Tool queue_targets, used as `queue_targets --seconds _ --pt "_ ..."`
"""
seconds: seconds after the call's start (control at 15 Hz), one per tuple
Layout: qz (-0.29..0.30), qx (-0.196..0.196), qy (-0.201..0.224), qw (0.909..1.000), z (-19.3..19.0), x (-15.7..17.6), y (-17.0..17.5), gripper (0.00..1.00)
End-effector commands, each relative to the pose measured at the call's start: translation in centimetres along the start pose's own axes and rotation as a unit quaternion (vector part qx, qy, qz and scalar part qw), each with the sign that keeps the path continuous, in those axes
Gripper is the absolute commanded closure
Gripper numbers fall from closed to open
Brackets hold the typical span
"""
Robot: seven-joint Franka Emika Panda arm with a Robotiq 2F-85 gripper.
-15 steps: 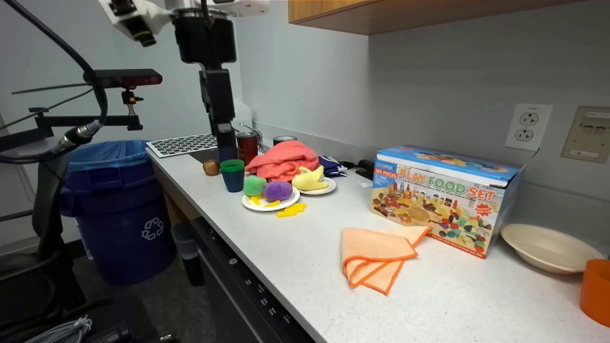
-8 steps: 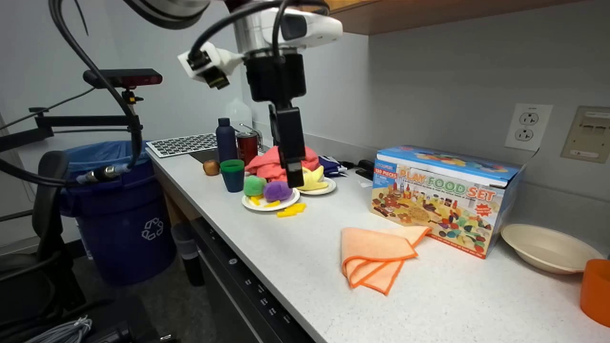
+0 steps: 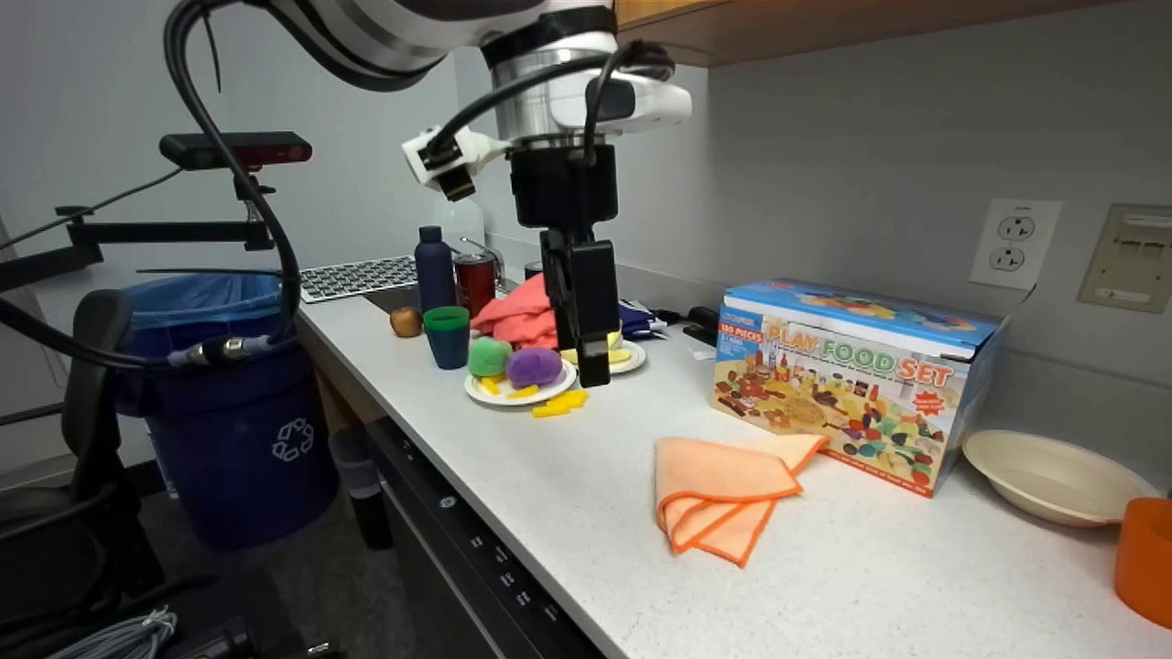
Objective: Fold the towel
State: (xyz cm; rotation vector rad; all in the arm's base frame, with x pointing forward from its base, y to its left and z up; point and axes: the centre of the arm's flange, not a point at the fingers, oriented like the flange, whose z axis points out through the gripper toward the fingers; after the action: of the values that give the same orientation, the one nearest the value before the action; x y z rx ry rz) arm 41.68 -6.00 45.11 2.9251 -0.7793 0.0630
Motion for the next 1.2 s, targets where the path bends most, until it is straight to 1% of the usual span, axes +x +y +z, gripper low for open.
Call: queue_targets --seconds 0.0,0.07,0.2,0.27,0.4,0.53,0.6,0.67,0.73,0.8,0.93,1.07,1.13 --pt "-0.092 -0.035 -0.017 0.995 0.1 -0.5 -1.0 0.0" --pt "-0.113 -0.053 -0.02 0.992 0.6 -0.3 -1.4 0.0" --pt "-0.151 -0.088 -0.019 0.9844 1.5 0.1 -0.8 0.0" --pt "-0.165 -0.112 -0.013 0.9798 2.2 0.5 -0.5 0.0" --pt "-0.194 -0.16 -0.005 0.9679 3.5 1.7 -0.2 0.0" --pt "-0.218 -0.2 0.032 0.9547 4.6 2.7 -0.5 0.0" --pt "-0.217 -0.199 0.06 0.9537 5.3 3.2 -1.4 0.0" --pt "-0.214 -0.191 0.074 0.9552 5.7 3.6 -2.0 0.0" --pt "-0.203 -0.169 0.075 0.9615 6.1 3.9 -2.7 0.0" --pt "-0.198 -0.146 0.062 0.9673 6.5 4.1 -3.2 0.0" --pt "-0.203 -0.109 0.017 0.973 7.4 4.4 -4.2 0.0" --pt "-0.209 -0.076 -0.017 0.9748 8.0 4.9 -5.0 0.0" --pt "-0.218 -0.067 -0.028 0.9732 8.1 5.4 -5.2 0.0"
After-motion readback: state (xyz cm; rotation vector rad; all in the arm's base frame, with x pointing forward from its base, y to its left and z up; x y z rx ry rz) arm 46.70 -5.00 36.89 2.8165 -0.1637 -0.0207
